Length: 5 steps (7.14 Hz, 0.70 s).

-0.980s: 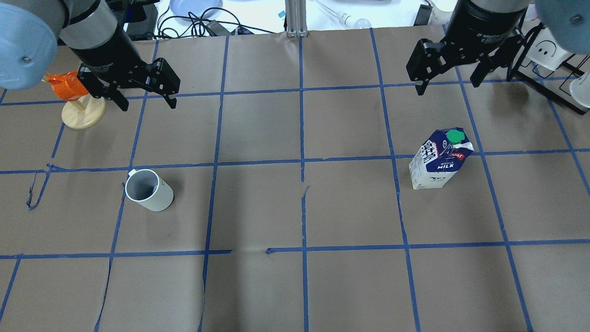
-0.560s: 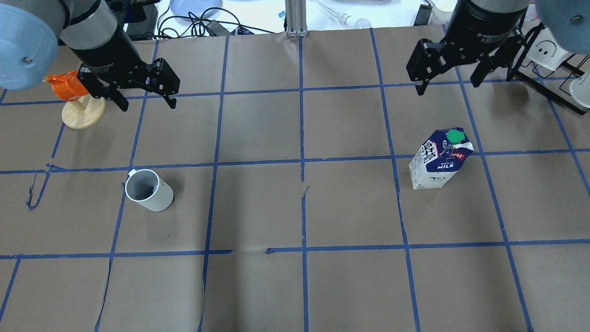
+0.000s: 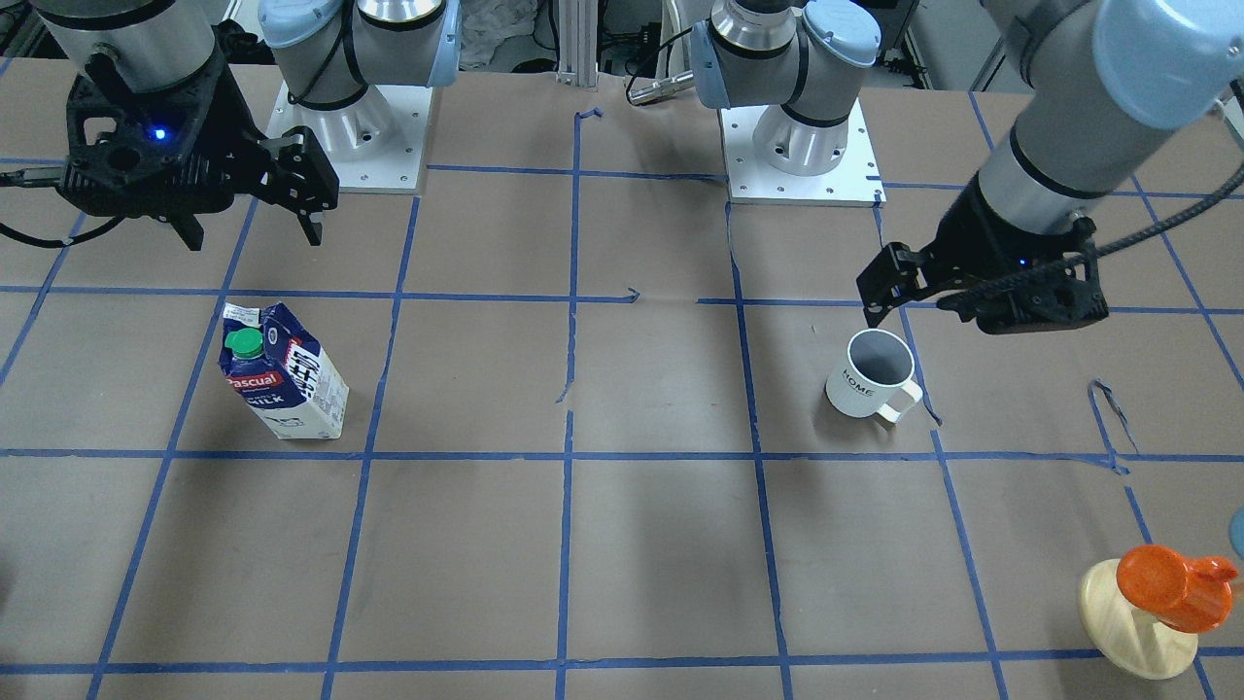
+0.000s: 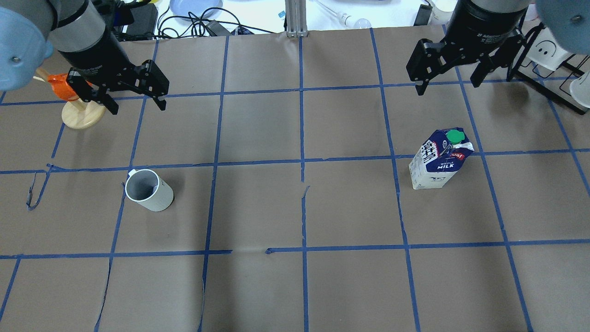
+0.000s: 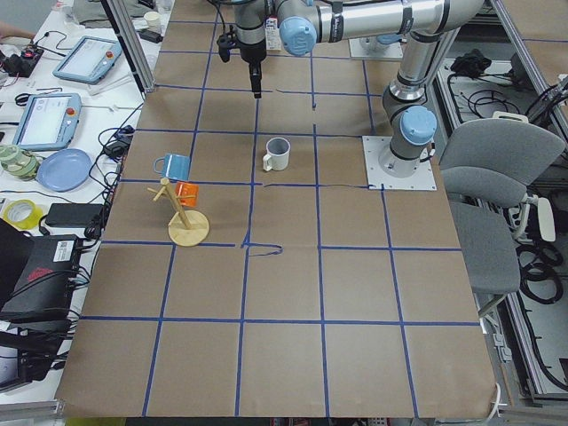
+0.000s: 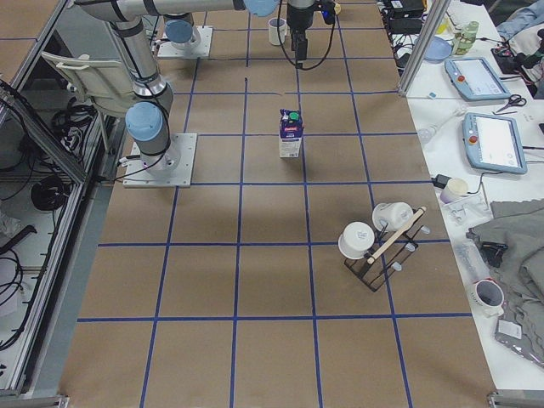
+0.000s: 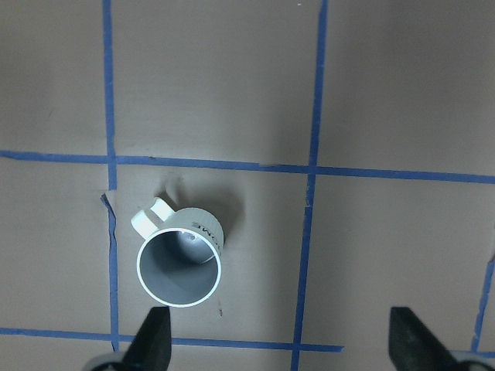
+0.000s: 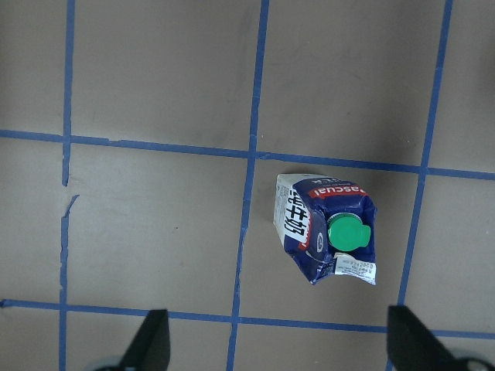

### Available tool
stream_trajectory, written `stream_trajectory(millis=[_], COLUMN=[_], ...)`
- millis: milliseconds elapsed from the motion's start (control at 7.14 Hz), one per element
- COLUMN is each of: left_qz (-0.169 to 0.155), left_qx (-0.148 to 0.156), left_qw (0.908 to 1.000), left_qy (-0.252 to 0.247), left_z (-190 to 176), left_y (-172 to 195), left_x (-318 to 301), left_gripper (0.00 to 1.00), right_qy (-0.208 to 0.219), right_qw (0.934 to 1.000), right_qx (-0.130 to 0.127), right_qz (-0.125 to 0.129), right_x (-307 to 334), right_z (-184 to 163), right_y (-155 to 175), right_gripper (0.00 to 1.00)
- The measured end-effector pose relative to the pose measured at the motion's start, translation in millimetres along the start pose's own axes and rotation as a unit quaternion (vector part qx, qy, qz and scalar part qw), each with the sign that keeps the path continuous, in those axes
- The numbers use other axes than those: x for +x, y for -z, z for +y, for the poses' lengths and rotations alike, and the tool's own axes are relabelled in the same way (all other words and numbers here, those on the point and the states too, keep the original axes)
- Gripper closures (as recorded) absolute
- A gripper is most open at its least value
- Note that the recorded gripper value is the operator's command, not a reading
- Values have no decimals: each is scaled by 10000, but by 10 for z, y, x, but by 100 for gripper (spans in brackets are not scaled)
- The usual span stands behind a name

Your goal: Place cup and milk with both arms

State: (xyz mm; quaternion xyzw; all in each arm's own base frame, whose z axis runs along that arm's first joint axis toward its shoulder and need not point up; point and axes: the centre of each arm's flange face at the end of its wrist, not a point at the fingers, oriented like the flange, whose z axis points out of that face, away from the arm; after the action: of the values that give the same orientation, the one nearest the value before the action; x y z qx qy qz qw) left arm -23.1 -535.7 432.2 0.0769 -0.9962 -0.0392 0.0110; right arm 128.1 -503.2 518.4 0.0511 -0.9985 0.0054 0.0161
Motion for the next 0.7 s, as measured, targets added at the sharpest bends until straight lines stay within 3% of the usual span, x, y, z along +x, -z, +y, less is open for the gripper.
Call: stream_trajectory(millis=[280, 700], left_qz=[77, 128], left_qx=[-150, -376], left_qw=[9975, 9946], left_qy=[681, 961], left_z=[-72, -18], left_y=[-562, -1247], left_x=[-723, -959], left_gripper=[0, 0], right_qy=[0, 0], right_qw=[10000, 10000], right_qx=[-5, -5], right_qz=[-2, -3], right_x=[0, -1], right_z=[1, 1], right_y=[-1, -1], right_gripper=[0, 0])
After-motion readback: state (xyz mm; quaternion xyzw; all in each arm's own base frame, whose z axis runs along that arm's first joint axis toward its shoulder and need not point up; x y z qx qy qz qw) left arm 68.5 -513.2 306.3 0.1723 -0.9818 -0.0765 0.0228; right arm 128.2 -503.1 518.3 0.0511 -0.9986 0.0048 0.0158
